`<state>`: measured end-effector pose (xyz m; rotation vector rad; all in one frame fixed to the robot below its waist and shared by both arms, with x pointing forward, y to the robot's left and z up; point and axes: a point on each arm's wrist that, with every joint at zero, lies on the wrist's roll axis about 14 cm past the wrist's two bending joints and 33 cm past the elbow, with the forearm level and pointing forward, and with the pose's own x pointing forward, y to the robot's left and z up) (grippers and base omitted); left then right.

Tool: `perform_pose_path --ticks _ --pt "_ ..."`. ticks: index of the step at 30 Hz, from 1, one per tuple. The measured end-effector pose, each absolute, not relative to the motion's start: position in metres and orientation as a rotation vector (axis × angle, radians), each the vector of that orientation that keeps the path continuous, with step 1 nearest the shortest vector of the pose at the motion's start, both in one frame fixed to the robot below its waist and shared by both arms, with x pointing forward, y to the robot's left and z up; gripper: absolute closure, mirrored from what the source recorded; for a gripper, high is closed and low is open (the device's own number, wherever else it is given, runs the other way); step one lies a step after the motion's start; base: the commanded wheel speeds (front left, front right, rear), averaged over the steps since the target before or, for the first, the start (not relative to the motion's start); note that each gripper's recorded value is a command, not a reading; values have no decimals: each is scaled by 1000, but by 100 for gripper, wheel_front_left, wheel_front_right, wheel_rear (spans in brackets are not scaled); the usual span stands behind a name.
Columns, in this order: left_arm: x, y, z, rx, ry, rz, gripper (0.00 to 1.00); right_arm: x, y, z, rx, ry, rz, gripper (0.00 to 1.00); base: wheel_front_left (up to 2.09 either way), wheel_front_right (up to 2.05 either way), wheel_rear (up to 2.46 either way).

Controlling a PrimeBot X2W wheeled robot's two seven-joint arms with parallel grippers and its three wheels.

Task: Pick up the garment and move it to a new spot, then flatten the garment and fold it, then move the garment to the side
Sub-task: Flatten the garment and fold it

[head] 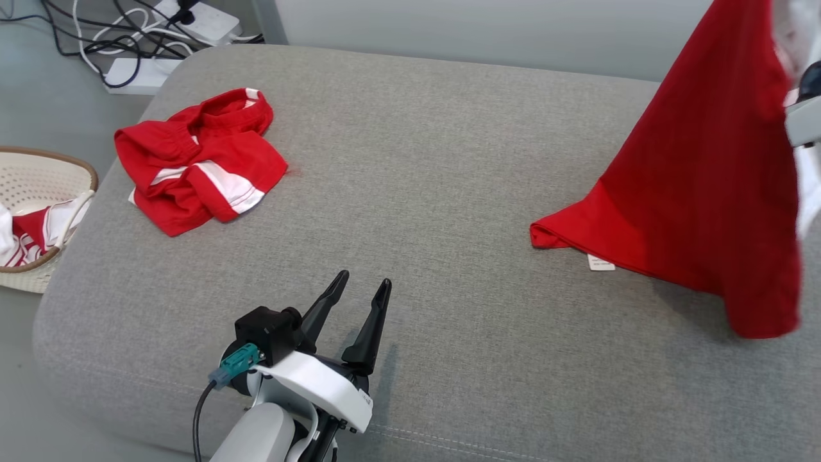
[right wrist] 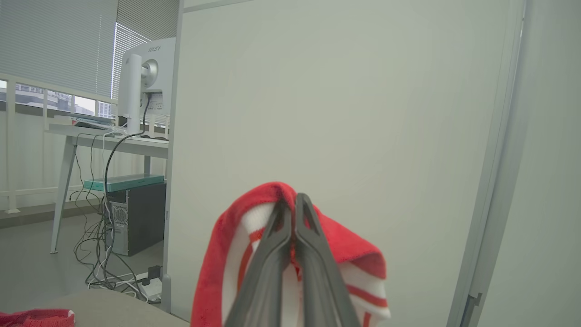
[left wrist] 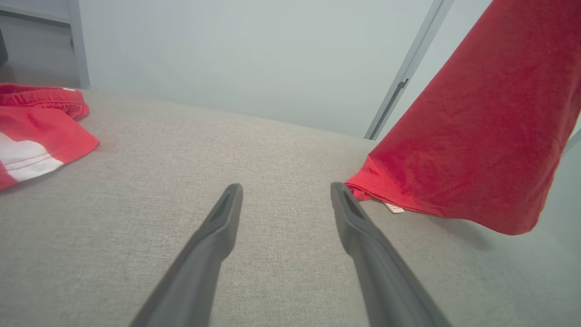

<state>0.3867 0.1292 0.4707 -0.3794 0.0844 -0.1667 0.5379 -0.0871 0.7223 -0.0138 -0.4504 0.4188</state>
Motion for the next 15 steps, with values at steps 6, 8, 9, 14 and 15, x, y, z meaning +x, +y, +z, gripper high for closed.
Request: perform_pose_path --ticks 6,8,9,14,15 --pt "382 136 463 -383 105 -142 0 563 -80 650 -47 -222 410 100 0 0 0" --pt "382 136 459 -386 118 -140 0 568 -76 621 -49 -138 410 100 0 0 0" --pt "382 134 457 -392 126 -141 0 571 -75 603 -58 -87 408 100 0 0 0" --pt "378 124 442 -406 179 -162 0 580 -95 518 -48 161 328 0 0 0 0" --pt "377 123 440 -407 184 -163 0 581 -95 513 -43 163 324 0 0 0 0"
